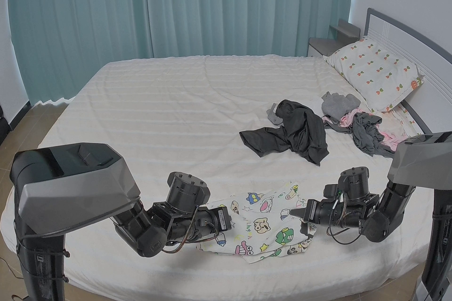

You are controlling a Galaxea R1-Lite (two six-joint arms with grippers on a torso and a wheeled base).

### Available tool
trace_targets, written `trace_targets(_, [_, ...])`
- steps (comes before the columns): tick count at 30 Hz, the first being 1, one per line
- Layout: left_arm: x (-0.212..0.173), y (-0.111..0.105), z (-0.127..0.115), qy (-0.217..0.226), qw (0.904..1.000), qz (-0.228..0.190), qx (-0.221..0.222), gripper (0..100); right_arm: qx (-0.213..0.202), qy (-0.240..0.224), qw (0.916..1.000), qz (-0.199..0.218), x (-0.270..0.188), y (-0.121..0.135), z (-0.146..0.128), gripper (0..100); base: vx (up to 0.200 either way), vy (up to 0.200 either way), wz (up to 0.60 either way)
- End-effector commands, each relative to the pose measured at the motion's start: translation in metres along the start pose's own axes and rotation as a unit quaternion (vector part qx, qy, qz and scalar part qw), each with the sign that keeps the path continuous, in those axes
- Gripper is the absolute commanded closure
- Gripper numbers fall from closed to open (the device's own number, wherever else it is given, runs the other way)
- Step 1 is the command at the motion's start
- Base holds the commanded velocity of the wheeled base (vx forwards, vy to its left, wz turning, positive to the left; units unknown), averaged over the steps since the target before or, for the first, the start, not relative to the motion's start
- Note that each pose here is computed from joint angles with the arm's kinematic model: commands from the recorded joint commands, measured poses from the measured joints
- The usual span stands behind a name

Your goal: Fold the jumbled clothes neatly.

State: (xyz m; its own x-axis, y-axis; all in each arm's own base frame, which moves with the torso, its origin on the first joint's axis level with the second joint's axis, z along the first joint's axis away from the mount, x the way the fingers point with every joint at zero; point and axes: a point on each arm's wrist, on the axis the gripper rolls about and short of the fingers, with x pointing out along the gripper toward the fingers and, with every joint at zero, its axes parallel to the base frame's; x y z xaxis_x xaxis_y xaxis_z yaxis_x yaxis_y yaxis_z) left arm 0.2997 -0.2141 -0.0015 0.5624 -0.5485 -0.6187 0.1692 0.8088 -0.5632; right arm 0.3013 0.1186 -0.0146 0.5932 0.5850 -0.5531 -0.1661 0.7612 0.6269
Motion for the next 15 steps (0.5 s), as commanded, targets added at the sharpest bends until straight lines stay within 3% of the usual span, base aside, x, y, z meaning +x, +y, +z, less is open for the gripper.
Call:
trace_targets(1, [0.003,0.005,-0.003,0.006,0.9999,0.008,-0.002,100,0.003,0.008,0.9999,-0.005,0.007,-0.005,-0.004,100,0.000,0.000,0.00])
trace_targets(12, [0.010,0.019,-0.011,0.003,0.9984,0.056,-0.004,100,-0.014,0.019,0.9994,-0.026,0.013,-0.010,-0.012,100,0.000,0.000,0.00])
trace_targets(13, [0.010,0.019,-0.011,0.005,0.9984,0.057,-0.004,0,-0.013,0.021,0.9993,-0.027,0.014,-0.010,-0.012,100,0.000,0.000,0.00])
trace_targets(14, [0.011,0.020,-0.012,0.008,0.9982,0.059,-0.004,0,-0.014,0.024,0.9992,-0.028,0.014,-0.009,-0.013,100,0.000,0.000,0.00])
trace_targets(15, [0.012,0.021,-0.012,0.010,0.9981,0.061,-0.005,0,-0.015,0.026,0.9992,-0.027,0.015,-0.008,-0.014,0,0.000,0.000,0.00])
